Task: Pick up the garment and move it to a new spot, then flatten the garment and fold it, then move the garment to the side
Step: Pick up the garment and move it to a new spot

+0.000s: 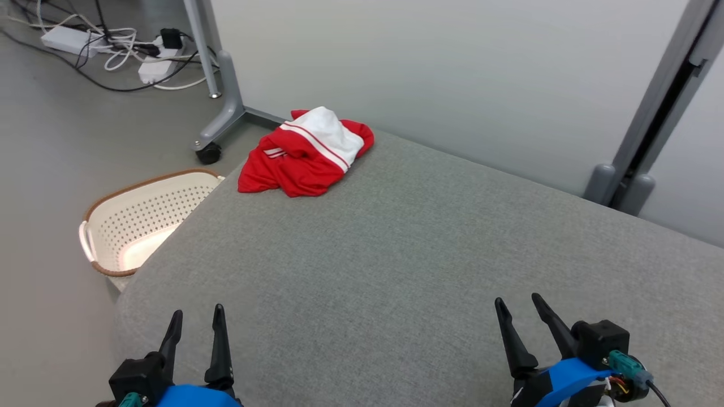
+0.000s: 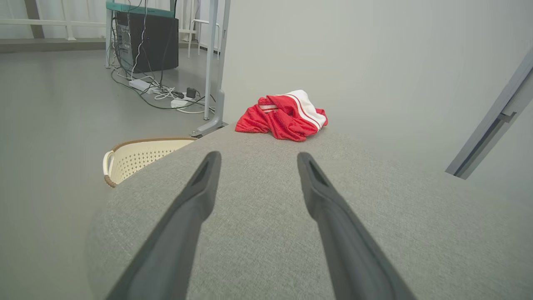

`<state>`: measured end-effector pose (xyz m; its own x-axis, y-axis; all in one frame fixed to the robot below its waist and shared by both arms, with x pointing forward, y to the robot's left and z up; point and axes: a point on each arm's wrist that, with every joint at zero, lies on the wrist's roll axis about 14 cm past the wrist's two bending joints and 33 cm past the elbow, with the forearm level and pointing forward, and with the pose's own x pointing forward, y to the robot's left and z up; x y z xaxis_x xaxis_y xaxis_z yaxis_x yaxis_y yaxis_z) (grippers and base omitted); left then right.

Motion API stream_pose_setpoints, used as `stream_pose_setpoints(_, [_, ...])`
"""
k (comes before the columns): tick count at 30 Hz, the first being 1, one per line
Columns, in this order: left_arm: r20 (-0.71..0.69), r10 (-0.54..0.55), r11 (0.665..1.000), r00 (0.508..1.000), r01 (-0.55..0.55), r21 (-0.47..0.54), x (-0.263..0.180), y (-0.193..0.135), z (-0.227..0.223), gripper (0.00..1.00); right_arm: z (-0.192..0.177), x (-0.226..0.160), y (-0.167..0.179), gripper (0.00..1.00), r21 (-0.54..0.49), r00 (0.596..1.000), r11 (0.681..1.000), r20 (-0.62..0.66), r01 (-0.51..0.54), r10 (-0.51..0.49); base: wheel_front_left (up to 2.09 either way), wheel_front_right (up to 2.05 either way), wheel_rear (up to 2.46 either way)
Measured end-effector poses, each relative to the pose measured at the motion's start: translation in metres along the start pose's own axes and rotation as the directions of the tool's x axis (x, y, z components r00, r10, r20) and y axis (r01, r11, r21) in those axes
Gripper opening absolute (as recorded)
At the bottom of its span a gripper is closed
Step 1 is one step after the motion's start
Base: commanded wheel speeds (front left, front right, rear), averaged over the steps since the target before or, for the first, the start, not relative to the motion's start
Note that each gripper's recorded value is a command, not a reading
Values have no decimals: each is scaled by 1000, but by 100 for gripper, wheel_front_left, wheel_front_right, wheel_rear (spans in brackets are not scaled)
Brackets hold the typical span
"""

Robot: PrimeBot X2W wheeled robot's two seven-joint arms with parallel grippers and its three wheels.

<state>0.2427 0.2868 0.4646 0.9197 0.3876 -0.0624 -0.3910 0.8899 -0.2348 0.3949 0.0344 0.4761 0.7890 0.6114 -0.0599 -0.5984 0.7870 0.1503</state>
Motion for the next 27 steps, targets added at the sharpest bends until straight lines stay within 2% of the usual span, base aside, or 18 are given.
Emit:
stream_pose_setpoints(7, [7,62,998,998,-62,8,-4,16,5,100,-15,9,27,100,10,995,996,-44,-90,91,0,0,0])
stream_pose_setpoints(13, [10,85,996,996,-85,18,19,17,13,100,-11,23,10,100,-9,997,998,-33,-69,69,0,0,0])
stream_pose_setpoints(19, [103,39,996,994,-47,75,90,5,56,100,-13,39,-36,100,-47,999,999,-42,22,-24,0,0,0])
stream_pose_setpoints(22, [123,3,991,992,-20,136,138,-1,75,100,-16,46,-64,100,-65,996,995,-49,76,-79,0,0,0])
stream_pose_setpoints(25, [119,-66,982,991,43,184,190,-20,83,100,-22,51,-87,100,-84,991,989,-60,118,-123,0,0,0])
stream_pose_setpoints(27, [67,-99,976,993,84,202,219,-32,74,100,-28,53,-100,100,-93,986,986,-72,141,-148,0,0,0])
